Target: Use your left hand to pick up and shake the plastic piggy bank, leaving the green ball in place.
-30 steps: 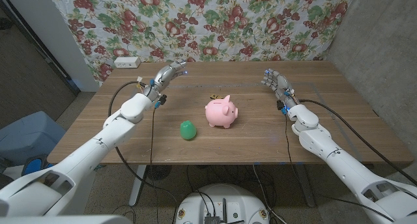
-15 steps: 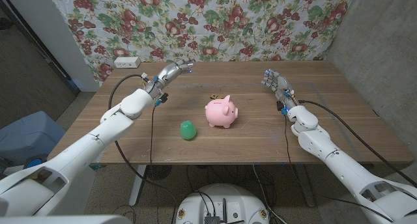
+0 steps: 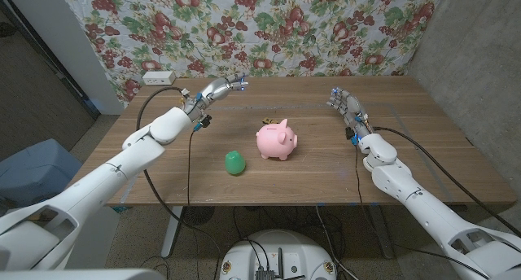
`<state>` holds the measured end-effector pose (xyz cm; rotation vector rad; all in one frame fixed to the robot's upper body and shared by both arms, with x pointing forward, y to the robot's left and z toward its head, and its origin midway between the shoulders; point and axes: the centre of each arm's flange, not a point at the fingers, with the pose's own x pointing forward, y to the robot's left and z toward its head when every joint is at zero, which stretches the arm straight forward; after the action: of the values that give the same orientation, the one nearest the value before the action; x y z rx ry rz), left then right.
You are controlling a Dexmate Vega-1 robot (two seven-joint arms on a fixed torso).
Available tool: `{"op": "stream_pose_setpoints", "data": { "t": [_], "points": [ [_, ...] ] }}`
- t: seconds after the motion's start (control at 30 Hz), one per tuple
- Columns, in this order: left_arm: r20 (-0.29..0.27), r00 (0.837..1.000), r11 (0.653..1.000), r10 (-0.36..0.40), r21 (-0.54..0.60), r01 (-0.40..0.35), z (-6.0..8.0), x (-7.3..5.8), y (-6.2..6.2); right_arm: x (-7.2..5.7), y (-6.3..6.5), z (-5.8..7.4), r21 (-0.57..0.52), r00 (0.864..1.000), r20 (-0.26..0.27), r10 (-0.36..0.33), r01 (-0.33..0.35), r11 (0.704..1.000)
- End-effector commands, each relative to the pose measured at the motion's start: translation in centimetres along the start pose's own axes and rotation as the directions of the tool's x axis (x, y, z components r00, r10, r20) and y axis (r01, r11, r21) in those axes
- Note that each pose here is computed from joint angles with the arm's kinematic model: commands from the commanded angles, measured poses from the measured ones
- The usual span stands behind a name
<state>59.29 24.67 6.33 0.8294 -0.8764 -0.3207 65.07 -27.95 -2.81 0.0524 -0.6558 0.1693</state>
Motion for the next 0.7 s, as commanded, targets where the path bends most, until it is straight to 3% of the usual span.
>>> {"op": "stream_pose_setpoints", "data": {
  "t": [0.03,0.7],
  "points": [
    [0.020,0.996,0.994,-0.085,0.064,0.083,1.3,0.2,-0.3,-1.0,0.1,0.0,0.011,1.000,0.018,-0.012,0.012,1.000],
    [0.054,0.980,0.968,-0.190,0.179,0.178,4.3,0.2,-0.7,-2.3,-0.2,-0.1,0.026,0.998,0.058,-0.024,0.022,0.999]
  ]
}}
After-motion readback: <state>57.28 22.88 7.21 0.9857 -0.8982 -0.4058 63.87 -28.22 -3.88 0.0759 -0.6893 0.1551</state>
